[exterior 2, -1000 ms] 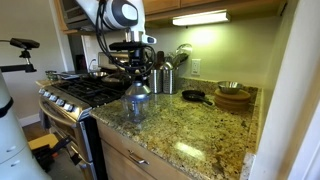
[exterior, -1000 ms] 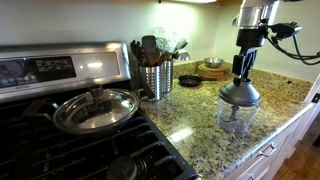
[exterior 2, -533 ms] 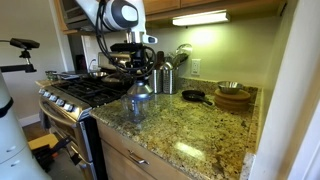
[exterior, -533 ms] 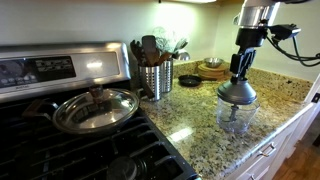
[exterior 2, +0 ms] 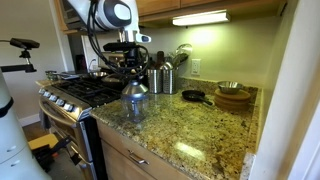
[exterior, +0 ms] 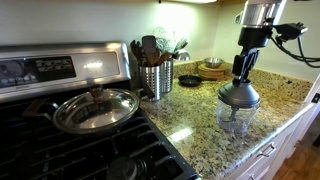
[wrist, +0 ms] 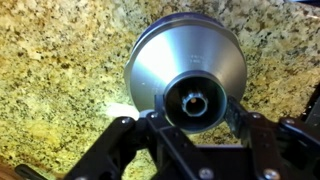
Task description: Put the blade in the blender and cover it with the grey lid
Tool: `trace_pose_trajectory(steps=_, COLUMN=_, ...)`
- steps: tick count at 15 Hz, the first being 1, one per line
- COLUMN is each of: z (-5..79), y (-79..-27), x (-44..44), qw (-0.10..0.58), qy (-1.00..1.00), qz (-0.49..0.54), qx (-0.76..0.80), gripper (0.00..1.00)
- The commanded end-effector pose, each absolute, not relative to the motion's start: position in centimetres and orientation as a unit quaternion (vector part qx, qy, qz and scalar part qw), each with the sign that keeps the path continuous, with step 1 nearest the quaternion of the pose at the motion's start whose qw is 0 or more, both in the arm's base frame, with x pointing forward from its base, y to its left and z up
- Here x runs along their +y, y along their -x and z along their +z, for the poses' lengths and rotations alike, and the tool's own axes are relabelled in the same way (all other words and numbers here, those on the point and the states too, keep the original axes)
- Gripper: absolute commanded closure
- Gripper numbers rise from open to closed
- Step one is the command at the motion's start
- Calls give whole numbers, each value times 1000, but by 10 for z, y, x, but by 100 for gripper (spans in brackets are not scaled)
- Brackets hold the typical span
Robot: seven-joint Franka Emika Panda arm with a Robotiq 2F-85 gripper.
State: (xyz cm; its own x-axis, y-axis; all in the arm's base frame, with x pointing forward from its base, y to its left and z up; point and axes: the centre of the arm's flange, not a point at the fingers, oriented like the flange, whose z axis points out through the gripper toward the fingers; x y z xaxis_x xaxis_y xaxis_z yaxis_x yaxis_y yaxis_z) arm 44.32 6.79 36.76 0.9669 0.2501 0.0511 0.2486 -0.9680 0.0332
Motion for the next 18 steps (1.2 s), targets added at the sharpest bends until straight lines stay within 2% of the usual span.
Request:
trace_pose_trajectory(steps=1, z=381, y=-416, x=79, qw=29, qy=-991, qz=47, qx=120, gripper=65)
trace_pose_trajectory(steps=18, z=372, y=-427, x=68, qw=28, qy=-992, qz=76, qx=100, gripper=65)
